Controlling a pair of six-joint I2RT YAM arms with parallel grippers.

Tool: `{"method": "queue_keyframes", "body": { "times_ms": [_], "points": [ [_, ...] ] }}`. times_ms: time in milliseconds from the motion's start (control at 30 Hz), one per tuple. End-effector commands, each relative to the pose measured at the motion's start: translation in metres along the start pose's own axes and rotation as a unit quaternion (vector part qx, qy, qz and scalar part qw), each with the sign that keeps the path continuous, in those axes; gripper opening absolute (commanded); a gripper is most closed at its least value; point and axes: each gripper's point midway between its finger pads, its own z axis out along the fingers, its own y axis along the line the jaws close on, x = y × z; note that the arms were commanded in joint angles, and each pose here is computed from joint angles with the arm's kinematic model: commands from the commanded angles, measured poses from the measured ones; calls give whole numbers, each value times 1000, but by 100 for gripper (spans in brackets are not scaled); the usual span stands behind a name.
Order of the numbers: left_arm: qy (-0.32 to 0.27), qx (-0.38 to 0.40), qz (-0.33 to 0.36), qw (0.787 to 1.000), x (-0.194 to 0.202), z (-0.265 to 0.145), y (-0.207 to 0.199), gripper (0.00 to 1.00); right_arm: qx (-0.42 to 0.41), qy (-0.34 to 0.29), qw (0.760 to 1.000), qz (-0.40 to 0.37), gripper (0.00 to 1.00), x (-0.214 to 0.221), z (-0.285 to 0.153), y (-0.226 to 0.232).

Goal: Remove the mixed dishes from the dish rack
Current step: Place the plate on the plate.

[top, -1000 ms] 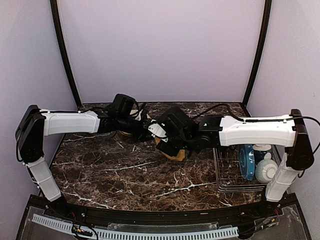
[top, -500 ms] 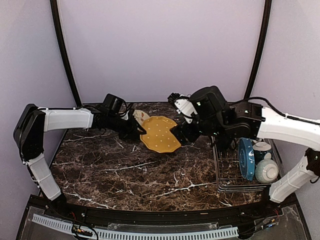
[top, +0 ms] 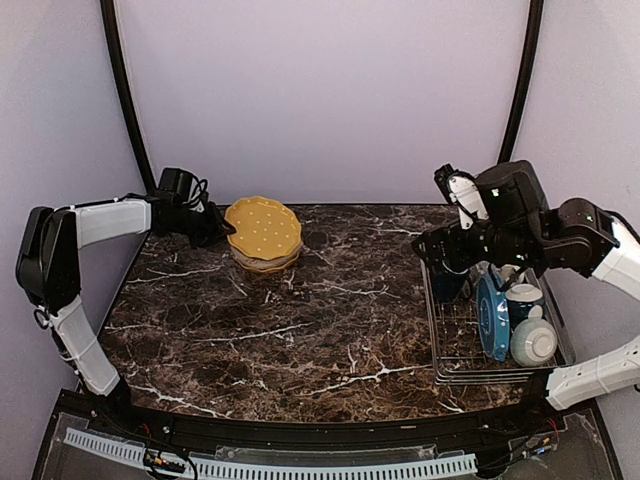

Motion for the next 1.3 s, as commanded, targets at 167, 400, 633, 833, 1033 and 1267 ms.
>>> {"method": "queue_keyframes", "body": {
  "times_ms": [167,400,633,833,1033,1267],
  "points": [
    [-57,47,2,997,-66,9,-9,1,31,51,997,53,99,30,-12,-23],
    [-39,61,-8,997,-70,36,-5,1,43,108,988,99,99,48,-6,-34],
    [-15,62,-30,998,-63,55,7,1,-132,193,957,172,99,56,8,19],
    [15,42,-52,998,-44,65,25,23,-98,134,965,204,99,31,-8,0],
    [28,3,-25,999,-29,62,37,49,66,190,967,158,99,66,-19,-56],
    [23,-61,29,997,-23,50,46,66,109,252,948,158,99,101,-23,-69]
  ]
}}
